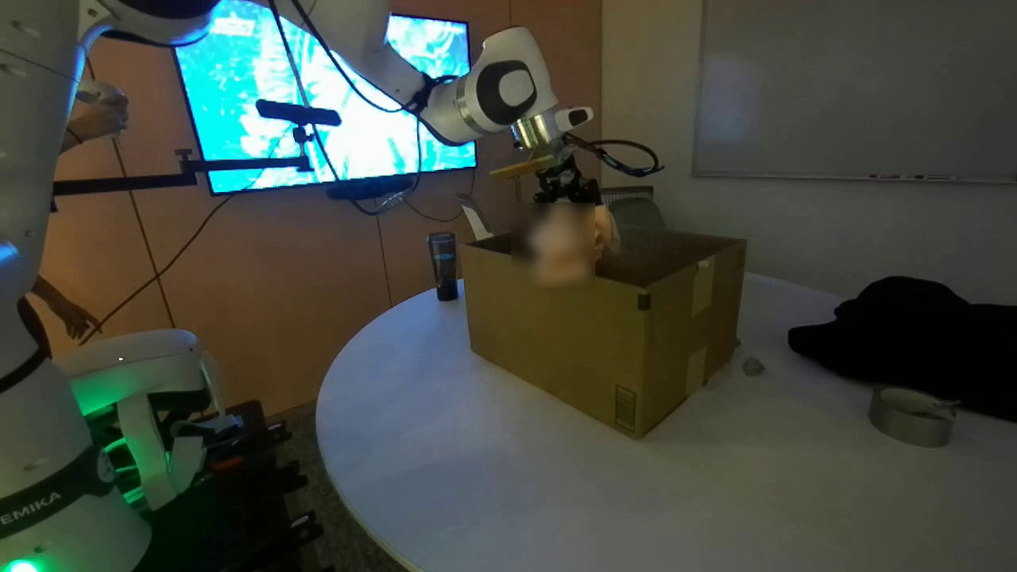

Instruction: Put the black marker on the towel then fold the towel twice and put it in the box.

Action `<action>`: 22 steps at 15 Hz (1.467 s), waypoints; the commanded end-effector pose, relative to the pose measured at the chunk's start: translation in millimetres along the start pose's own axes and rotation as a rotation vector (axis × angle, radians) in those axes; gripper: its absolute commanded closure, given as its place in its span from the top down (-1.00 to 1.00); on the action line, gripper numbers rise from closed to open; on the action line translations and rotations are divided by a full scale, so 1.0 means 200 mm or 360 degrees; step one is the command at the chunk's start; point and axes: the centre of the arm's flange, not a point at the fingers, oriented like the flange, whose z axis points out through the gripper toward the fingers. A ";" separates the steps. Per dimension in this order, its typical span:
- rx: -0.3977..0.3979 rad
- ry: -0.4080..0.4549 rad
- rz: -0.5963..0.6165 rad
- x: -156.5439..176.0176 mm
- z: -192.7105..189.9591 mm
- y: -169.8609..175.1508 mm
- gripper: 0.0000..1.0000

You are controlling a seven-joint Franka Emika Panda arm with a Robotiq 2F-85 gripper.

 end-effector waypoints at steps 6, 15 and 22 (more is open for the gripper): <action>0.0068 0.0014 -0.0010 0.07 0.41 -0.08 -1.00; 0.0083 -0.0024 -0.0086 0.02 0.36 0.00 0.55; 0.0076 -0.0152 -0.0034 -0.17 -0.11 0.23 1.00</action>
